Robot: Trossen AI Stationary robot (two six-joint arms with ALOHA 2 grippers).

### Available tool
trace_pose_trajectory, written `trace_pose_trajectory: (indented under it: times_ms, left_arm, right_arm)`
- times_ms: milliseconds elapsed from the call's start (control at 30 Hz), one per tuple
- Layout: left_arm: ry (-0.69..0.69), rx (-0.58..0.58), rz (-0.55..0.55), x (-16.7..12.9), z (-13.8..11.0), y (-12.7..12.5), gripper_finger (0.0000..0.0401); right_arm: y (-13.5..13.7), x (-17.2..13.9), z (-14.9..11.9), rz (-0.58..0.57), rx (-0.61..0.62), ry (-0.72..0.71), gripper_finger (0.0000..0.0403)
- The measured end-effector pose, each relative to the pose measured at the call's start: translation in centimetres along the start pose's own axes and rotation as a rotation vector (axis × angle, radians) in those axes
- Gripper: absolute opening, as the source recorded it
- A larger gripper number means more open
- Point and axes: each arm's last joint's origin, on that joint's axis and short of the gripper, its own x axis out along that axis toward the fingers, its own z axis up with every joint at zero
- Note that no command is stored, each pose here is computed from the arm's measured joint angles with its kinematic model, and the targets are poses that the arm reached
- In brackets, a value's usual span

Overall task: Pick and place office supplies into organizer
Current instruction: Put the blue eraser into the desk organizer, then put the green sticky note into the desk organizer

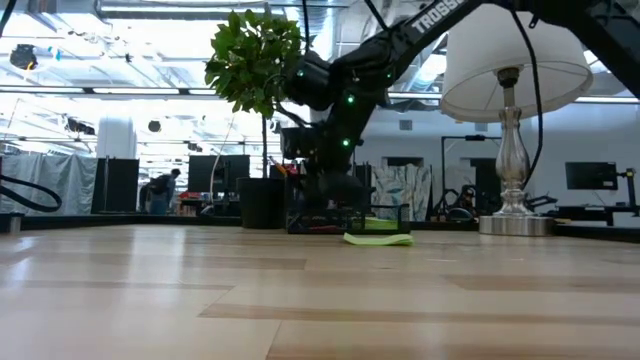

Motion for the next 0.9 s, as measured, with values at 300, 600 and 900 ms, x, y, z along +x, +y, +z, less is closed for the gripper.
trace_pose_trajectory:
  times_ms: [300,600,900]
  left_arm:
    - [0.003,0.0,-0.007,0.0,0.0,0.0,0.0098]
    - [0.004,0.0,-0.01,0.0,0.0,0.0,0.0098]
    - [0.005,0.0,-0.014,0.0,0.0,0.0,0.0098]
  right_arm:
    - [-0.4,-0.2,-0.2,-0.009,0.023,0.006,0.0054]
    - [0.5,-0.5,0.0,0.022,-0.007,0.033,0.0159]
    - [1.3,-1.1,0.7,-0.091,-0.055,0.143,0.024]
